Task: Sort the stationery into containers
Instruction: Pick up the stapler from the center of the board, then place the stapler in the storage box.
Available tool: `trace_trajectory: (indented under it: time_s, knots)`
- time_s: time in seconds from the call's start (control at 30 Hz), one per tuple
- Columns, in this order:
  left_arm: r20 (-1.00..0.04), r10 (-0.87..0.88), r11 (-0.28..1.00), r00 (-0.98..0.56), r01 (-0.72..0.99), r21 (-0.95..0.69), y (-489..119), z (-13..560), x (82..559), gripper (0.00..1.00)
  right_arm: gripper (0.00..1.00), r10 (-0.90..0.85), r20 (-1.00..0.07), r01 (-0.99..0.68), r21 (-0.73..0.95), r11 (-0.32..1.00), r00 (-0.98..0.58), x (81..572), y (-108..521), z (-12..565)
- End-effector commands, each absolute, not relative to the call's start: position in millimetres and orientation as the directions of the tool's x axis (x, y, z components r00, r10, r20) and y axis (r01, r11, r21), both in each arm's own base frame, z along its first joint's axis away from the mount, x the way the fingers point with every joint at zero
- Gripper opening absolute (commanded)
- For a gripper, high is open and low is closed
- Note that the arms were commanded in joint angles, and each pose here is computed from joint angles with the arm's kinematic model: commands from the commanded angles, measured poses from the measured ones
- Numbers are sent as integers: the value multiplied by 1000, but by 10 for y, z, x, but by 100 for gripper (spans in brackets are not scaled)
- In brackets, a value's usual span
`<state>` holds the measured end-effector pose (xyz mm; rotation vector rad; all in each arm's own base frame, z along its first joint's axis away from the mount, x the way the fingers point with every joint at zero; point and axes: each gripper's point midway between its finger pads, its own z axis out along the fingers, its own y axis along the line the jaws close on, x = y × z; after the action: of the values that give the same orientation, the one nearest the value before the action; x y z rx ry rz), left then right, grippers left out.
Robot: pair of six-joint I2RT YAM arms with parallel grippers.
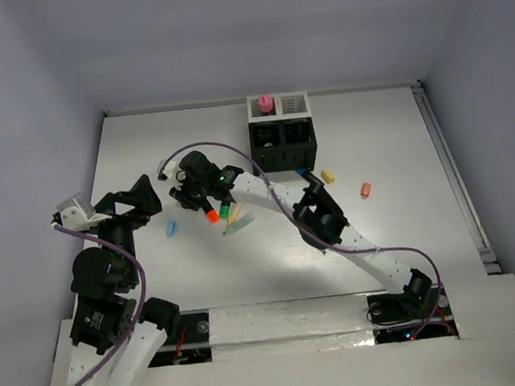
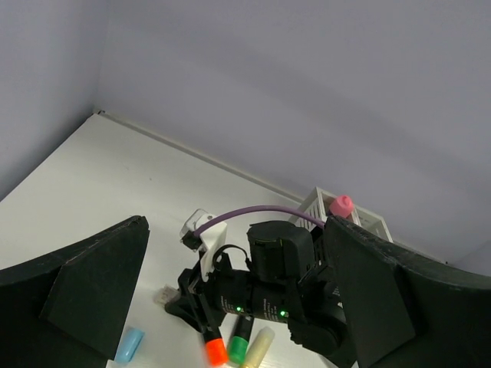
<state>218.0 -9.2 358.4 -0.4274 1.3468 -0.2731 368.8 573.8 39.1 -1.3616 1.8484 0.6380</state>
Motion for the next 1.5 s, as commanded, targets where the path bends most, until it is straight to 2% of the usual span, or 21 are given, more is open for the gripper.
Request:
trace_trajectory:
  time_s: [0.0, 0.17, 0.3, 0.43, 0.57, 0.67, 0.8, 0.93, 1.13, 1.47]
  knots:
    - [-868, -431, 894, 246, -17, -448, -111, 3704, 2166, 99, 22, -506, -852, -948, -42, 317, -131, 3725, 5929, 479]
    - [-869, -430, 894, 246, -17, -447, -111, 3707, 2168, 99, 16, -353, -926, -932, -2, 362, -135, 3864, 6097, 949]
    - [-871, -428, 895, 242, -18, -445, -118, 3699, 2178, 99, 15, -123, -973, -883, 118, 455, -194, 4228, 5874, 1834]
    - [-875, -426, 898, 231, -7, -439, -153, 3687, 2197, 99, 15, 53, -985, -860, 170, 481, -165, 4342, 5502, 2659]
    - [-875, -428, 899, 227, 15, -437, -189, 3698, 2195, 99, 15, 77, -989, -833, 146, 533, -124, 4201, 4985, 3019]
    - [-876, -428, 901, 225, 33, -432, -223, 3709, 2199, 99, 15, 69, -994, -775, 107, 623, -83, 4177, 4452, 3190]
    - [-883, -422, 906, 206, 61, -419, -297, 3695, 2230, 99, 13, 5, -996, -655, 64, 753, -92, 4321, 3766, 3130]
    - [-900, -406, 914, 162, 73, -399, -387, 3630, 2315, 99, 12, -22, -988, -566, 67, 822, -150, 4498, 3236, 2930]
    - [-916, -386, 921, 109, 96, -377, -499, 3550, 2398, 99, 11, -133, -969, -549, 4, 836, -209, 4627, 3133, 2570]
    - [-928, -366, 927, 66, 109, -358, -580, 3477, 2469, 99, 11, -196, -936, -488, -30, 872, -294, 4885, 3000, 2193]
